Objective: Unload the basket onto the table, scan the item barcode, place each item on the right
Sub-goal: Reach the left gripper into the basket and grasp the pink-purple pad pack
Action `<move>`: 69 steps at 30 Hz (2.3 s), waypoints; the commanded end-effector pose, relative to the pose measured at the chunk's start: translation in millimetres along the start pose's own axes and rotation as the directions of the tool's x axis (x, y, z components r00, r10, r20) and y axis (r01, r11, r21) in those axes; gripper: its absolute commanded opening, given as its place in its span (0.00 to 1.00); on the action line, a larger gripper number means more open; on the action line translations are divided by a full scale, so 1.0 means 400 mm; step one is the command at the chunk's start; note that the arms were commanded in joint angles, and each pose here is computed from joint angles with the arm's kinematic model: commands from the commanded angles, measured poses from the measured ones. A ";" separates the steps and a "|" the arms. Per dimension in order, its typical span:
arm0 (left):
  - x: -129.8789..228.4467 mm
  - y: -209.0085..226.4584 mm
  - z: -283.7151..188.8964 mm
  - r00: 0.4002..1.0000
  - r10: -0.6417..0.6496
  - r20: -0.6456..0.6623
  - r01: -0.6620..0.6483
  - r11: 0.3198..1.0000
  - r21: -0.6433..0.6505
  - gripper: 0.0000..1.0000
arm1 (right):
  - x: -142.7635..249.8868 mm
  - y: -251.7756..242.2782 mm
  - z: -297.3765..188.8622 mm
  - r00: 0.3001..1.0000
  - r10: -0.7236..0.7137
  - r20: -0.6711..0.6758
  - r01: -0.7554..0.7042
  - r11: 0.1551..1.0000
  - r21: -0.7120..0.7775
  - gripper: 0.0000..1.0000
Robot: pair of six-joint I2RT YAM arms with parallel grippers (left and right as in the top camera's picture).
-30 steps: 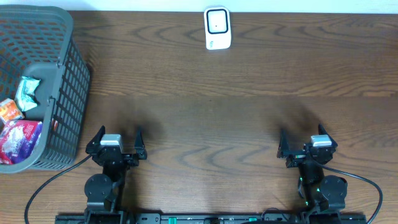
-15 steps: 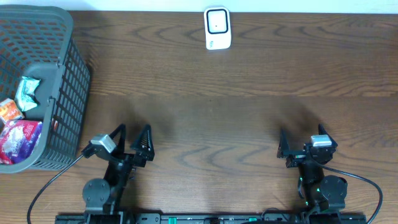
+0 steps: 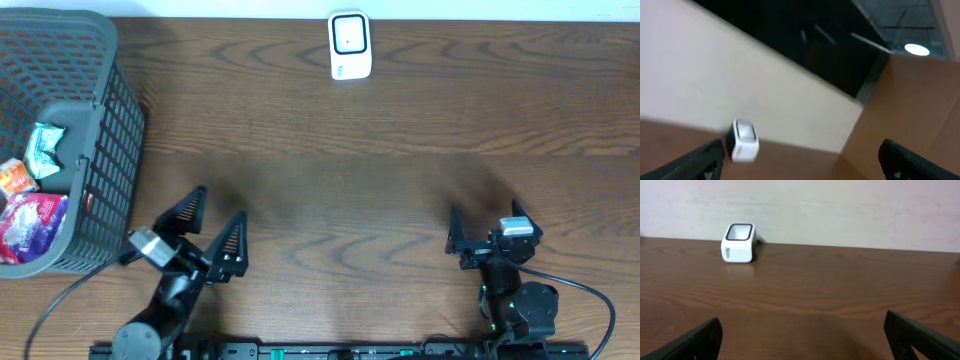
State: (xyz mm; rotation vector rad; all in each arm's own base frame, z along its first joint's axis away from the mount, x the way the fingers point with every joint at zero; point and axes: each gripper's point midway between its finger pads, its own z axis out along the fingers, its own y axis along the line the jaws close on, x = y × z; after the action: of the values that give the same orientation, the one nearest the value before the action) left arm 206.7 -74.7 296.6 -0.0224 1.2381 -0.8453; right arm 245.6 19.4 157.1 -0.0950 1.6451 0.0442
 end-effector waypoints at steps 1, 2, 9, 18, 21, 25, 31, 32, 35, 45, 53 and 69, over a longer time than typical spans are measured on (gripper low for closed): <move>-0.130 -0.046 0.017 0.981 0.164 0.104 -0.161 0.986 -0.037 0.98 | 0.004 0.000 0.000 1.000 -0.008 -0.003 0.008 1.000 0.001 0.99; -0.156 -0.047 0.025 0.974 0.194 0.114 -0.188 0.980 -0.065 0.98 | 0.004 0.000 0.000 1.000 -0.008 -0.003 0.008 1.000 0.001 0.99; -0.338 0.086 0.100 0.936 0.316 0.154 -0.212 0.857 -0.469 0.98 | 0.004 0.000 0.000 1.000 -0.008 -0.003 0.008 1.000 0.001 0.99; -0.522 0.318 0.221 0.920 0.380 -0.095 -0.280 0.470 -0.837 0.98 | 0.004 0.000 0.000 1.000 -0.008 -0.003 0.008 1.000 0.001 0.99; -0.575 0.434 0.223 0.929 0.271 -0.252 -0.330 0.300 -0.895 0.98 | 0.004 0.000 0.000 1.000 -0.008 -0.003 0.008 1.000 0.001 0.99; -0.615 0.570 0.140 0.934 0.082 -0.348 -0.355 0.091 -0.930 0.98 | 0.004 0.000 0.000 1.000 -0.008 -0.003 0.008 1.000 0.001 0.99; -0.510 0.685 -0.018 0.879 -0.241 -0.411 -0.431 -0.031 -0.902 0.98 | 0.004 0.000 0.000 1.000 -0.008 -0.003 0.008 1.000 0.001 0.99; -0.498 0.702 -0.043 0.863 -0.274 -0.424 -0.453 -0.052 -0.890 0.98 | 0.004 0.000 0.000 1.000 -0.009 -0.003 0.009 1.000 0.001 0.99; -0.455 0.752 -0.123 0.832 -0.382 -0.403 -0.476 -0.116 -0.872 0.98 | 0.004 0.000 0.000 1.000 -0.008 -0.003 0.008 1.000 0.001 0.99; -0.281 0.842 -0.273 0.713 -0.666 -0.221 -0.462 -0.209 -0.862 0.98 | 0.004 0.000 0.000 1.000 -0.008 -0.003 0.008 1.000 0.001 0.99; -0.146 0.875 -0.335 0.603 -0.780 -0.166 -0.520 -0.227 -0.823 0.98 | 0.004 0.000 0.000 1.000 -0.008 -0.003 0.008 1.000 0.001 0.99; -0.084 0.937 -0.395 0.617 -0.777 -0.126 -0.551 -0.311 -0.775 0.98 | 0.004 0.000 0.000 1.000 -0.008 -0.003 0.008 1.000 0.001 0.99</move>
State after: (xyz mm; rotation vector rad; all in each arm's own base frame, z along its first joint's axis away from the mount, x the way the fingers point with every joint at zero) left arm 281.1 271.6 100.3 -1.5578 2.6475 0.5478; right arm 245.7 19.4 156.7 -0.0954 1.6462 0.0439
